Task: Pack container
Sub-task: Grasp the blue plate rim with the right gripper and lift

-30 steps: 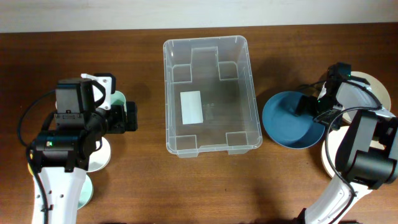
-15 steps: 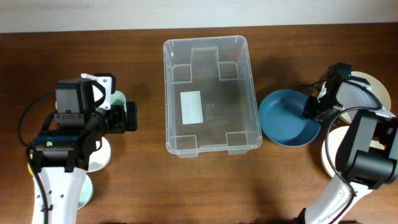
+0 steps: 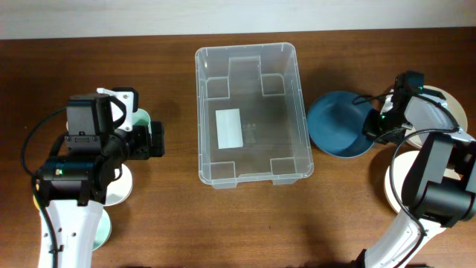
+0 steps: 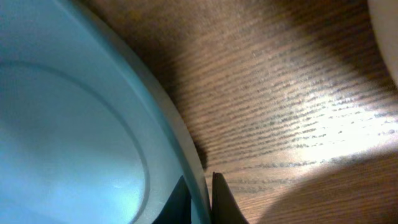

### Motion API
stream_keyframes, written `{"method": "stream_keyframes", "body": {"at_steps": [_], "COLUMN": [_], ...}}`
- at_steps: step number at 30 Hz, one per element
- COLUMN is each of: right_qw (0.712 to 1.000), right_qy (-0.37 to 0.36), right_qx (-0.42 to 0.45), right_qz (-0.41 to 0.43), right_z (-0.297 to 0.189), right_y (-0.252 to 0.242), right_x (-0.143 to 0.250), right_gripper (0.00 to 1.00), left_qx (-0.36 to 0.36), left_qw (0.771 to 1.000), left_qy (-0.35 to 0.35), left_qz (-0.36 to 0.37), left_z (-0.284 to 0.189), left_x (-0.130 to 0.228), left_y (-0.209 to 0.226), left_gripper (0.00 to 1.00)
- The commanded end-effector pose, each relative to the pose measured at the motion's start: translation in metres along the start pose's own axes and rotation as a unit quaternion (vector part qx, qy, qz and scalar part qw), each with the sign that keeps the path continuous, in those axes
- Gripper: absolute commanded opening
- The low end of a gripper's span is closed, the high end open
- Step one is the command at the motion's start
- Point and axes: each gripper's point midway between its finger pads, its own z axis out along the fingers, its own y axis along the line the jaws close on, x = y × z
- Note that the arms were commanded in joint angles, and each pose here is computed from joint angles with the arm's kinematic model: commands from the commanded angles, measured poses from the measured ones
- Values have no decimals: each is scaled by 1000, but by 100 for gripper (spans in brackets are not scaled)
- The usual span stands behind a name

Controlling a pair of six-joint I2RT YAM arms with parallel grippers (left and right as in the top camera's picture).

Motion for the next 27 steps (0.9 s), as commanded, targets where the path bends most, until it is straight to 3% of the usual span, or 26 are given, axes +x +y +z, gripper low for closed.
{"method": "stream_keyframes", "body": {"at_steps": [1, 6, 14, 27], "right_qw": [999, 999, 997, 977], "right_qy": [7, 3, -14, -184], "right_qx": [41, 34, -71, -100], "right_qz": [6, 5, 1, -26], "right_z": [9, 9, 0, -131], "right_y": [-16, -14, 24, 45], "right_x": [4, 1, -9, -58], "right_gripper": [4, 4, 4, 4], "left_qx": [9, 8, 8, 8], "left_qw": [1000, 1000, 1000, 1000], "left_qy": [-10, -10, -10, -10], "left_qz": [-4, -4, -3, -3], "left_z": [-4, -4, -4, -4], "left_x": [-8, -8, -8, -8], "left_y": [-3, -3, -3, -3], "left_gripper": [100, 100, 100, 100]}}
